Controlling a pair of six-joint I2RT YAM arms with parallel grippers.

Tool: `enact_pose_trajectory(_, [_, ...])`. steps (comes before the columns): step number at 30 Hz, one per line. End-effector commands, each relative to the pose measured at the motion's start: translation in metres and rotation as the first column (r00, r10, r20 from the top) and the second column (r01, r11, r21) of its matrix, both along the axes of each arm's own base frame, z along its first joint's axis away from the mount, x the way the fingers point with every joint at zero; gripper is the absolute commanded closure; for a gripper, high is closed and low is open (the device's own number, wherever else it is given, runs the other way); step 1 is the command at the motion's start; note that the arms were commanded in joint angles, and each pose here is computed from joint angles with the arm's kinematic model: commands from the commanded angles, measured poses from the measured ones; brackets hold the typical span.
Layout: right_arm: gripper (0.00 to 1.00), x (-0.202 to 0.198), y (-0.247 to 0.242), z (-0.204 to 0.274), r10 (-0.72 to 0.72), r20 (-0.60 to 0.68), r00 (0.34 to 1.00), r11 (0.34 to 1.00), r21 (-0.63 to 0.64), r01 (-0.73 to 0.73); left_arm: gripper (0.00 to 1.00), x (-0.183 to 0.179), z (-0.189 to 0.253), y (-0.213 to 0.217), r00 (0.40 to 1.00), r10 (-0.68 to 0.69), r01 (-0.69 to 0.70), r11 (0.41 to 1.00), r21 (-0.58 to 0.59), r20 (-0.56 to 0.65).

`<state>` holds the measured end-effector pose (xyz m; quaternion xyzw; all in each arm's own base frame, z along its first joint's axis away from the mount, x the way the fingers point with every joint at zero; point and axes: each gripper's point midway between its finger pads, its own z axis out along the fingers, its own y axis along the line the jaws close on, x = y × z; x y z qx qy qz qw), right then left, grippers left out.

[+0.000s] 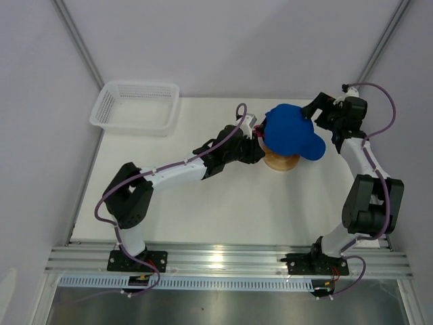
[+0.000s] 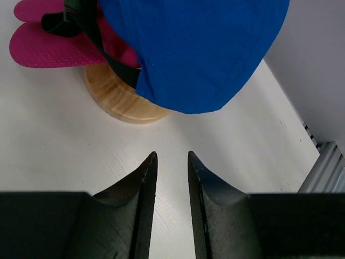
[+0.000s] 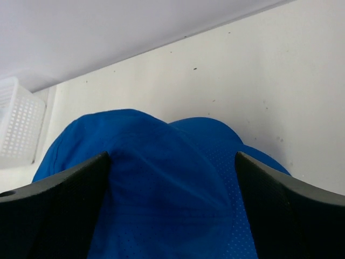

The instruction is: Stack the hats

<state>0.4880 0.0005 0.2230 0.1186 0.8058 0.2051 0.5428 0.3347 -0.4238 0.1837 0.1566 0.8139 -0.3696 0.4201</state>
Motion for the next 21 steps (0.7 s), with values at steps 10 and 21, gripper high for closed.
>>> enact_pose_trajectory(10, [0.00, -0.023, 0.079, -0.045, 0.004, -0.051, 0.999, 0.991, 0.134, 0.003, 0.66, 0.040, 0.073, 0.001, 0.986, 0.009, -0.005, 1.000, -0.028, 0.165])
enact_pose_trajectory(21, [0.01, -0.071, 0.156, -0.054, -0.088, -0.093, 0.992, 0.963, 0.246, 0.108, 0.65, 0.027, 0.079, 0.069, 0.986, 0.035, -0.039, 0.999, 0.019, 0.161])
